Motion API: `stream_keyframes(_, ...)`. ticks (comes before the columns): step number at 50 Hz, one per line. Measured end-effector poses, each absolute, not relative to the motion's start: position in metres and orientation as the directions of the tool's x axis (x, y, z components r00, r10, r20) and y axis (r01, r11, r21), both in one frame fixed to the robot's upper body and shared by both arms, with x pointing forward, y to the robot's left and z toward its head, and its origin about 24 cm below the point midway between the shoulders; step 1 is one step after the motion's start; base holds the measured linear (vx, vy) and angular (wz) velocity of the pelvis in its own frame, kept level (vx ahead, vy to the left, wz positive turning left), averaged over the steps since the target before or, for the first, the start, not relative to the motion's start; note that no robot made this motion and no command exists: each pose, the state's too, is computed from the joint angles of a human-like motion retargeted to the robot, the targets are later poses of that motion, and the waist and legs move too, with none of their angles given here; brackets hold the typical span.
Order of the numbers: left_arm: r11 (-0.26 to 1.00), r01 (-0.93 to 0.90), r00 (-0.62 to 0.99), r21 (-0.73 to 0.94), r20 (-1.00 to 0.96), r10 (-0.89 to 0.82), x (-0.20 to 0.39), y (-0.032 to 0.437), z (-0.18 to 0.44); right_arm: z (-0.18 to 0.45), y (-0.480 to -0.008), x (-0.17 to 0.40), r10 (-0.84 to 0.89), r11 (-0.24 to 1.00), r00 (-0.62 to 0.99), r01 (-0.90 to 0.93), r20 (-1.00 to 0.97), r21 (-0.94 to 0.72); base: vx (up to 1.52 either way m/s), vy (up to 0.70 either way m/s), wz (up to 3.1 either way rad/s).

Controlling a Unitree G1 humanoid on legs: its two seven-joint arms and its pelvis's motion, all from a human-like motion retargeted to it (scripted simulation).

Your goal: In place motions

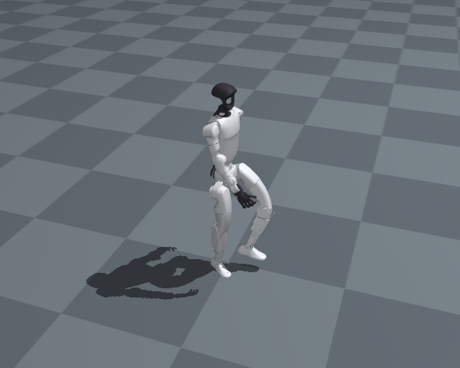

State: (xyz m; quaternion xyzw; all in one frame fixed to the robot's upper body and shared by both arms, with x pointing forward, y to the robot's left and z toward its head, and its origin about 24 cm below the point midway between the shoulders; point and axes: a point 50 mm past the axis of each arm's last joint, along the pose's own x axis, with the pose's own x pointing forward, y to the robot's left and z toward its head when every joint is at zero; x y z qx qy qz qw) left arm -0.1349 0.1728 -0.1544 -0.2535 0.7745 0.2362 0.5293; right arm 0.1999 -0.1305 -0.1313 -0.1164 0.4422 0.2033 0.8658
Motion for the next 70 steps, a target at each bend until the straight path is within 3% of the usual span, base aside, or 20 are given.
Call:
stream_keyframes(10,0.839,-0.544,-0.087,0.032,-0.996,-0.019,-0.023,0.192,-0.176,-0.178,-0.2,0.008,0.036,0.916,-0.097,-0.395,-0.995,0.071,0.18,0.06,0.02)
stream_keyframes(17,0.952,-0.302,0.337,-0.055,-0.94,0.053,0.144,0.236,-0.147,-0.163,-0.235,-0.058,-0.065,0.995,-0.301,-0.085,-0.951,-0.041,-0.34,0.1,-0.02)
stream_keyframes(20,0.968,-0.249,0.406,0.016,-0.906,0.119,0.158,0.25,-0.139,-0.151,-0.242,-0.101,-0.086,0.996,-0.436,-0.061,-0.896,-0.066,0.15,-0.04,0.36)
stream_keyframes(24,0.979,-0.199,0.484,0.035,-0.866,0.129,0.179,0.246,-0.131,-0.143,-0.24,-0.133,-0.092,0.994,-0.489,0.0,-0.867,-0.106,0.06,-0.02,-0.14)
stream_keyframes(32,0.975,-0.217,0.374,-0.047,-0.927,0.038,0.139,0.218,-0.154,-0.152,-0.226,-0.116,-0.031,1.0,-0.438,-0.017,-0.898,-0.026,0.09,0.01,-0.53)
stream_keyframes(40,0.936,-0.345,-0.005,-0.061,-0.998,-0.067,-0.007,0.178,-0.181,-0.172,-0.214,-0.032,-0.074,0.979,-0.238,-0.202,-0.968,-0.026,0.13,-0.05,0.06)
stream_keyframes(45,0.85,-0.524,-0.108,0.041,-0.994,-0.019,-0.049,0.18,-0.177,-0.167,-0.186,0.11,0.045,0.929,0.139,-0.371,-0.989,-0.01,-0.42,-0.25,-0.32)
stream_keyframes(47,0.815,-0.58,-0.102,0.01,-0.993,-0.06,-0.059,0.183,-0.174,-0.148,-0.172,0.169,0.116,0.874,0.304,-0.483,-0.946,-0.048,-0.16,-0.66,1.19)
stream_keyframes(50,0.824,-0.567,-0.224,-0.001,-0.962,-0.155,-0.092,0.176,-0.166,-0.127,-0.162,0.212,0.153,0.838,0.472,-0.527,-0.868,-0.139,0.09,-0.48,-0.14)
stream_keyframes(53,0.83,-0.55,-0.331,0.094,-0.937,-0.114,-0.132,0.183,-0.154,-0.114,-0.155,0.23,0.158,0.865,0.585,-0.471,-0.795,-0.175,0.12,-0.16,-0.37)
stream_keyframes(58,0.81,-0.577,-0.371,0.104,-0.917,-0.146,-0.154,0.18,-0.146,-0.097,-0.132,0.25,0.26,0.899,0.653,-0.433,-0.711,-0.068,-0.03,0.08,-0.41)
stream_keyframes(65,0.788,-0.614,-0.267,0.043,-0.951,-0.156,-0.12,0.181,-0.158,-0.098,-0.118,0.244,0.313,0.901,0.662,-0.435,-0.681,-0.009,0.12,0.13,0.05)
stream_keyframes(70,0.831,-0.555,-0.221,0.031,-0.969,-0.112,-0.086,0.184,-0.167,-0.135,-0.134,0.187,0.253,0.889,0.524,-0.458,-0.813,-0.019,0.08,0.32,-0.23)
